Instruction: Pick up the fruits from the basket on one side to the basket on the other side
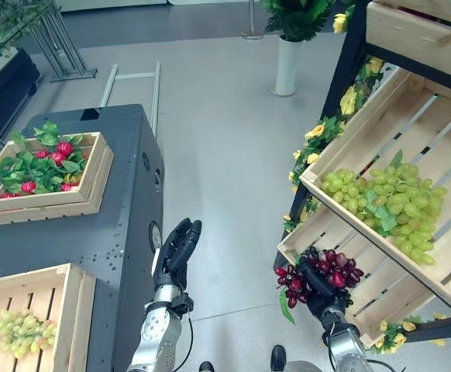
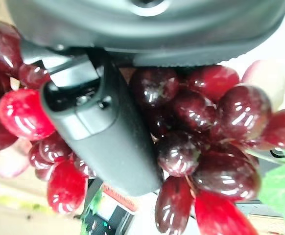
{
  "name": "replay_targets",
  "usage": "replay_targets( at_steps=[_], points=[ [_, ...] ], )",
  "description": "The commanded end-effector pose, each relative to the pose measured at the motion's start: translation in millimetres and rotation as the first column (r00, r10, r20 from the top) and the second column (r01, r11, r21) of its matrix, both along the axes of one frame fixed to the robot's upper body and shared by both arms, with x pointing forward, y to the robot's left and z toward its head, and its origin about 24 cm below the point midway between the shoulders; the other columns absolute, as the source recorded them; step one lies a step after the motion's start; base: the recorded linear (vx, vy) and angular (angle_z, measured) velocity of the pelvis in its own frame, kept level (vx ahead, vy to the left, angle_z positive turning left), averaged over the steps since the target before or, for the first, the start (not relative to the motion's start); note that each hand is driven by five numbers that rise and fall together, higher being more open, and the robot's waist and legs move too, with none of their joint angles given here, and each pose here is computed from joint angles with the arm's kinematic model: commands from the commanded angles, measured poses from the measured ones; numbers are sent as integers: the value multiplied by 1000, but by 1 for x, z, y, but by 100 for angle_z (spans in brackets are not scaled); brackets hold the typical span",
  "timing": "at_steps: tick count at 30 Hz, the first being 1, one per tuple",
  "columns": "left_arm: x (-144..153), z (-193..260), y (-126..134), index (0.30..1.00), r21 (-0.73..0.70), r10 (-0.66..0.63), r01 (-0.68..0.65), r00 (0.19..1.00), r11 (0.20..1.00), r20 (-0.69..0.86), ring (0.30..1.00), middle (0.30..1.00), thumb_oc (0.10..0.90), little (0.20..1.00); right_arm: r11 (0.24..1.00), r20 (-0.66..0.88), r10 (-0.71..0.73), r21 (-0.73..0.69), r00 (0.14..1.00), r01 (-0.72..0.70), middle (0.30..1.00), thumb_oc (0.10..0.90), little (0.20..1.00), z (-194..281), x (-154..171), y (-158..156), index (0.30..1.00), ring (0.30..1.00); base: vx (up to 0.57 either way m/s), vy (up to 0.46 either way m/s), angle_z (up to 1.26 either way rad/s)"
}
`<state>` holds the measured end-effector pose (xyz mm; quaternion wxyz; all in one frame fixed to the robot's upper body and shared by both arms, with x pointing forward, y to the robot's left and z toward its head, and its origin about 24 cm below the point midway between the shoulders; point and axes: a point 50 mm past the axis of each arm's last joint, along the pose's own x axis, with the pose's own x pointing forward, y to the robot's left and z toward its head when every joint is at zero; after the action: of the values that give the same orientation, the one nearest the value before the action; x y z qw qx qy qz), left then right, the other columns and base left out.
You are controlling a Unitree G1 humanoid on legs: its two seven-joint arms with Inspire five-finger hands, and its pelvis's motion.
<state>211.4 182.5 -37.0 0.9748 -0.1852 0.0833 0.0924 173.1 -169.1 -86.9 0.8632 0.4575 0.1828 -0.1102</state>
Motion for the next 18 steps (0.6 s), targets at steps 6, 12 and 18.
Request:
replay_targets(
  at_steps=[6, 12, 18],
  points=[
    [7, 19, -6, 900, -53, 47, -40, 988, 998, 144, 900, 900, 800, 900, 1000, 250, -7, 11, 968, 4, 300, 400, 300, 39, 53, 0, 300, 300, -3, 94, -57],
    [20, 27, -4, 900, 28, -12, 8, 987, 1000, 161, 900, 900, 800, 900, 995, 259, -94, 2, 961, 97, 300, 400, 300, 40, 54, -10, 300, 300, 109, 175, -98],
    [20, 27, 7, 900, 33, 45, -50, 989, 998, 140, 900, 900, 800, 900, 996, 340, -84, 25, 937, 80, 300, 400, 300, 54, 71, -3, 300, 300, -19, 74, -48]
  ],
)
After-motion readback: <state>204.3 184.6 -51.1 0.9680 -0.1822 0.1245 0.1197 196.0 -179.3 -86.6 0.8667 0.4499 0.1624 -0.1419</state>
